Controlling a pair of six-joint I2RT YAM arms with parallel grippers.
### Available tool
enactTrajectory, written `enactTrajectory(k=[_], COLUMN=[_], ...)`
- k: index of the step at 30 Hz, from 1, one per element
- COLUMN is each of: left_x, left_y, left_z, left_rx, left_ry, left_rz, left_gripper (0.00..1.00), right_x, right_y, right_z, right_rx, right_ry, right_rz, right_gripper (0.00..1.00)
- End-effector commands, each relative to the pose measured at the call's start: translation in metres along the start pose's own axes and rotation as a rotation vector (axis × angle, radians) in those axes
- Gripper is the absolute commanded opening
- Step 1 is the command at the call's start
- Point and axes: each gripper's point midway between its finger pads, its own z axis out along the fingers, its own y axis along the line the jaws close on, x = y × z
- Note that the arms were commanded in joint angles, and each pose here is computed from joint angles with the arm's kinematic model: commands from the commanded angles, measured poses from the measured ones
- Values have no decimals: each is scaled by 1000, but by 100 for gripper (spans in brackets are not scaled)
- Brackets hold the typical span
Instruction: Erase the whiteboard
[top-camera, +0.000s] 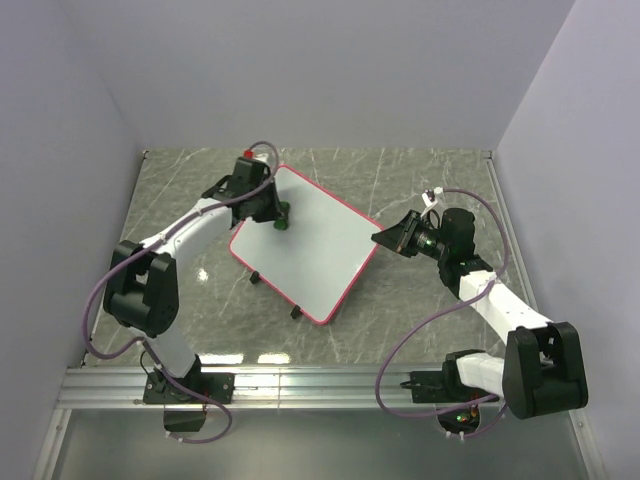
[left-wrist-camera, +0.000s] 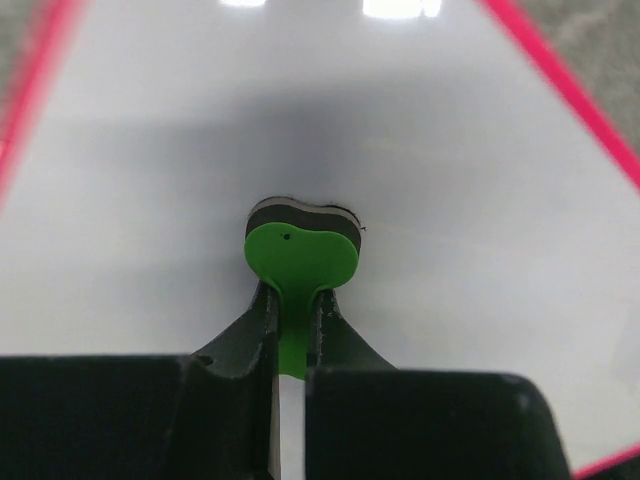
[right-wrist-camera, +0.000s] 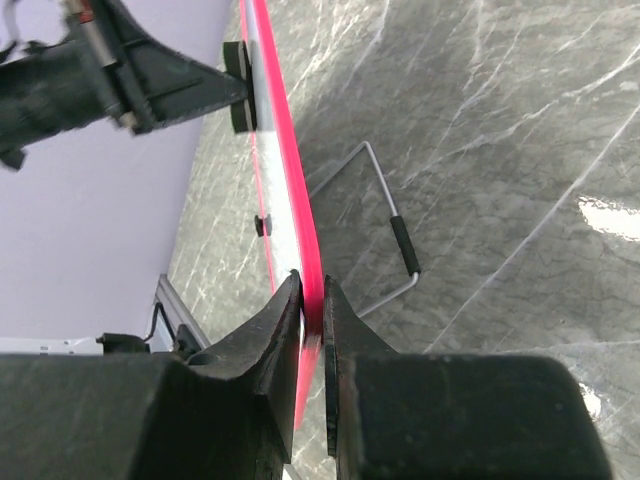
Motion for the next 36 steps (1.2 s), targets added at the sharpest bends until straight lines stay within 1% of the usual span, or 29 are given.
enactTrajectory(k=[1,4,6,8,11,13,15,16,17,18,20,21,23,24,25,26,27,28,29,30,31,32,34,36], left_x=[12,28,32,29,9,-19,-34,-43,-49,-37,-29,-16,-2,12,17,29,33,36,41,47,52,56,65,68], left_y=[61,90,98,99,87,74,70,74,77,89,112,132,157,180,189,205,213,221,224,240,247,251,255,259], left_z=[5,14,16,14,-4,-30,-52,-65,-73,-79,-87,-89,-99,-104,-109,-113,-116,-119,-119,-123,-122,-119,-108,-100], left_rx=[-131,-182,-198,-200,-177,-166,-182,-218,-243,-296,-407,-476,-551,-596,-604,-623,-643,-655,-653,-682,-691,-664,-650,-654], left_ry=[37,93,110,99,40,-48,-93,-131,-143,-95,-71,-42,-35,-12,-13,10,12,14,27,38,54,69,125,155], left_rz=[-15,-24,-21,-23,-27,-27,-26,-21,-19,-19,-17,-28,-63,-120,-149,-199,-230,-248,-259,-293,-305,-342,-362,-369], left_gripper=[0,0,0,0,0,0,0,0,0,0,0,0,0,0,0,0,0,0,0,0,0,0,0,0], right_x=[15,14,14,14,14,13,14,14,14,13,14,13,13,12,11,10,9,9,9,8,7,8,9,9], right_y=[-13,-12,-13,-12,-12,-12,-12,-12,-11,-12,-11,-10,-10,-10,-10,-9,-10,-10,-10,-10,-10,-13,-15,-17], right_z=[-3,-3,-2,-2,-2,-2,-2,-3,-3,-3,-3,-3,-3,-3,-3,-3,-4,-4,-4,-4,-4,-4,-5,-6], right_rx=[48,47,46,43,44,45,44,44,42,44,40,37,38,40,44,45,49,51,54,57,60,73,85,94], right_ry=[48,44,45,44,45,43,44,44,42,40,39,38,36,34,30,26,21,18,17,17,15,17,18,12], right_rz=[-36,-33,-29,-27,-25,-26,-27,-28,-30,-29,-32,-35,-32,-30,-31,-29,-28,-30,-27,-28,-30,-30,-31,-32], right_gripper=[0,0,0,0,0,0,0,0,0,0,0,0,0,0,4,19,29,41,45,49,63,79,86,89])
